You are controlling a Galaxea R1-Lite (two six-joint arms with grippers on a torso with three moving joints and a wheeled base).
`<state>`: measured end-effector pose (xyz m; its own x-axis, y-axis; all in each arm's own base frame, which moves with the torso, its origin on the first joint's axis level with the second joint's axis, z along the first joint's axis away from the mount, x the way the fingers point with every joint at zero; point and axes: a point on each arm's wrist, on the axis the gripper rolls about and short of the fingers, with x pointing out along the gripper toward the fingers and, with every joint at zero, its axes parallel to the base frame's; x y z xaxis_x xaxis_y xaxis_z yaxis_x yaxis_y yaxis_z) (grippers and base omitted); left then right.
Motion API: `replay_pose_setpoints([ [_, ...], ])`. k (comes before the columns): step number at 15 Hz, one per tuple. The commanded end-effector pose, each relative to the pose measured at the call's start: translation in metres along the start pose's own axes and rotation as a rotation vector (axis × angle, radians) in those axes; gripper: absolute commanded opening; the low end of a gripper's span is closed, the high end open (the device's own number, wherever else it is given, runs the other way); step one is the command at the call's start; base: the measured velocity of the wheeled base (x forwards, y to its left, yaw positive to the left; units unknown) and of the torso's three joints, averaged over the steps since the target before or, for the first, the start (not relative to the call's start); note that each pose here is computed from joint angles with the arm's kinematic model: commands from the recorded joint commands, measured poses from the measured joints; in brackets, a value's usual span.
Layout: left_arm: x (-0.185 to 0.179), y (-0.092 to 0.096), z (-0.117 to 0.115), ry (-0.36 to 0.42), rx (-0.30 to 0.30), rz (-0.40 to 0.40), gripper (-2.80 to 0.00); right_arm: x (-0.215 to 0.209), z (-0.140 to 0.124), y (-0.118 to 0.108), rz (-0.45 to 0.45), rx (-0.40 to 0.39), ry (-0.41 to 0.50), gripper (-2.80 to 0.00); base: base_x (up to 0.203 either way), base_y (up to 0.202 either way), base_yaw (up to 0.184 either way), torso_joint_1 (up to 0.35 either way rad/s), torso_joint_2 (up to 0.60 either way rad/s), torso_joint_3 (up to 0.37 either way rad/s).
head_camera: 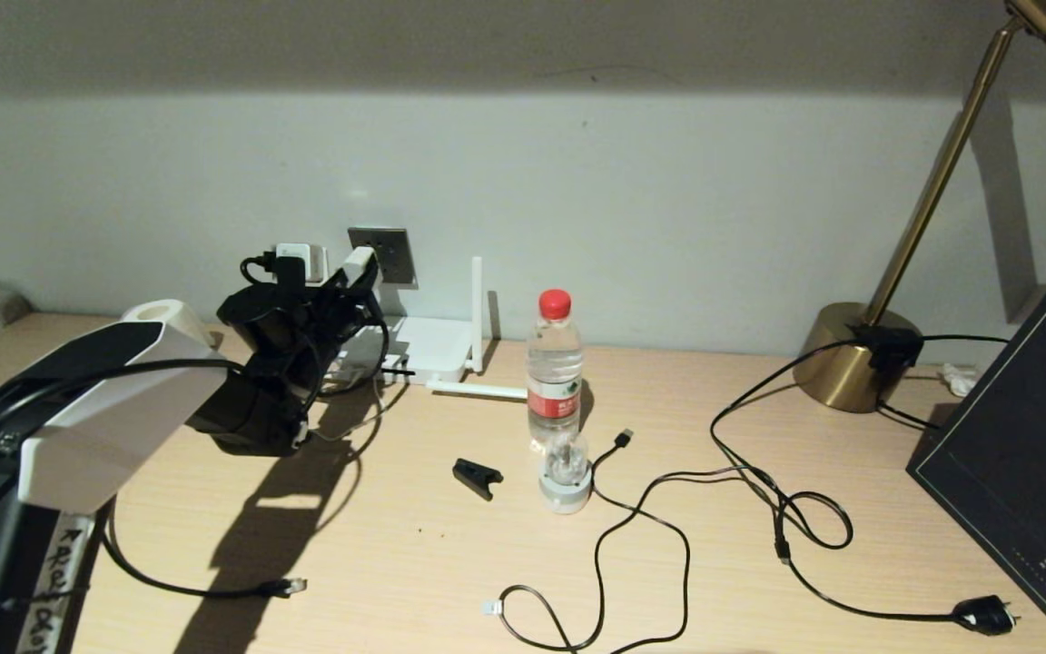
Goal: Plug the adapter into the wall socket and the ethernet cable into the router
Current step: Plug plug into socket
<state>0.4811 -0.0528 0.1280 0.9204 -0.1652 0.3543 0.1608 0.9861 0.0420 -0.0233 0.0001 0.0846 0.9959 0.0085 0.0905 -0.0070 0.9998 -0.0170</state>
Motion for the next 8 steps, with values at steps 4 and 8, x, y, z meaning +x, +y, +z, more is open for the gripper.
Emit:
replay_pose_setpoints([
  [4,0.0014,0.0027,-0.0034,-0.005,0.003,-0.004,-2.80,0.0020,-0.0099,0.0002,0.001,0.000,0.035,-2.80,0.000,0.000,0.000,0.000,0.00,0.000],
  [8,0.0042,0.0024,-0.0037,-0.014,0.003,-0.005,-2.80,0.0020,-0.0099,0.0002,0.001,0.000,0.035,-2.80,0.000,0.000,0.000,0.000,0.00,0.000],
])
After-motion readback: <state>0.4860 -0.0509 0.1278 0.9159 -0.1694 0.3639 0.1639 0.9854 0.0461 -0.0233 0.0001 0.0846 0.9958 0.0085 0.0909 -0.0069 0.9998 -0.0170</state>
